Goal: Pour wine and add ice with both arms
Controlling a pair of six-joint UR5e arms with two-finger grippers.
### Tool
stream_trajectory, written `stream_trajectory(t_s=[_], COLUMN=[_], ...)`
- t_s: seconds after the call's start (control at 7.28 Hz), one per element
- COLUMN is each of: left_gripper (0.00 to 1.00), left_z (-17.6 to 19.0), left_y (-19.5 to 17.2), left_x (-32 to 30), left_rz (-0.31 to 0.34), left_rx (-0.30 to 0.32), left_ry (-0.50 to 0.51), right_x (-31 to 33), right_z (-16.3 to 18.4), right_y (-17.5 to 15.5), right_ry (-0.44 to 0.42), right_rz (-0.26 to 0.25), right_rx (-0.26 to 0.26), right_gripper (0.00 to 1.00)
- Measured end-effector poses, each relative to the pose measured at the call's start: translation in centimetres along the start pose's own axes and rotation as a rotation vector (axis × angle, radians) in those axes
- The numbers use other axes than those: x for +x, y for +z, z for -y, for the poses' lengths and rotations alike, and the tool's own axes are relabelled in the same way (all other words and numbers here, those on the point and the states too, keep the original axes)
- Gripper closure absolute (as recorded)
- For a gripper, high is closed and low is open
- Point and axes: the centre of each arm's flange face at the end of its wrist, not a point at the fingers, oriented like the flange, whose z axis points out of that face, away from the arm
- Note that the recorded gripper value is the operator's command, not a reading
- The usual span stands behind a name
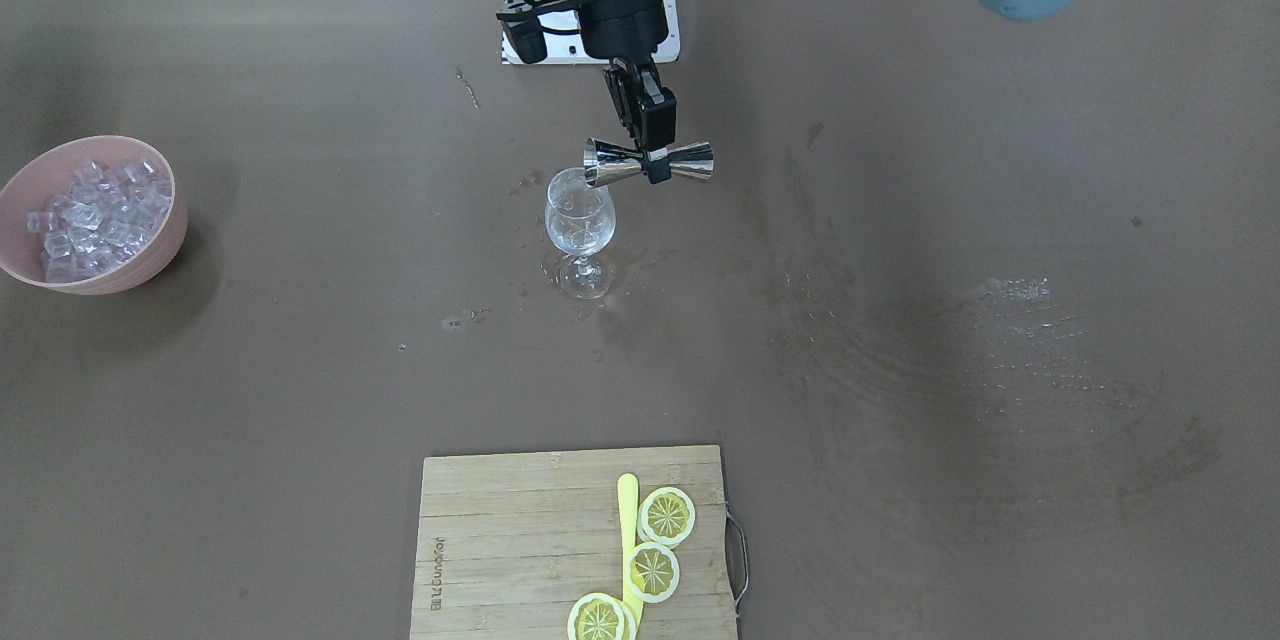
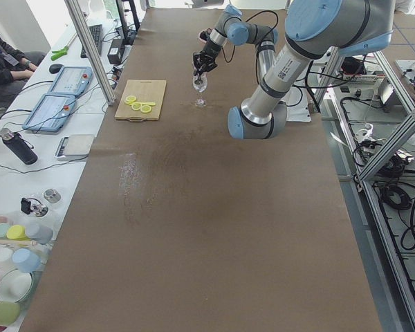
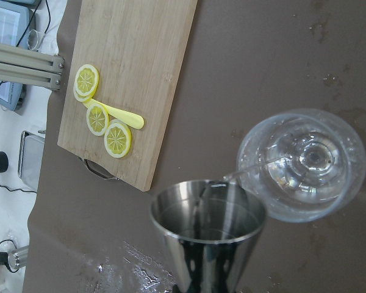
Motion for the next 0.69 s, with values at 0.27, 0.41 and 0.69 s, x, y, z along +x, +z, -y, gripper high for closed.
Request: stream_trajectory(t_s=[0.27,0.41,0.69], left_gripper=[1.00,1.00,1.00], left_z=[0.5,0.6,0.6], left_y=[-1.5,-1.7,-2.0], left_x=[-0.2,-0.2,0.2], left_rz=[0.008,0.019,0.044], left_rx=[-0.035,-0.051,-0.086], left_ry=[0.016,0.025,0.048], right_x=[0.1,0.1,0.1], right_z=[0.0,0.0,0.0], right_y=[0.1,0.1,0.2], right_ry=[0.001,0.002,0.003], right_rz=[0.001,0.001,0.001], right_rx=[-0.002,-0.002,-0.003], right_gripper=[0.00,0.00,0.00])
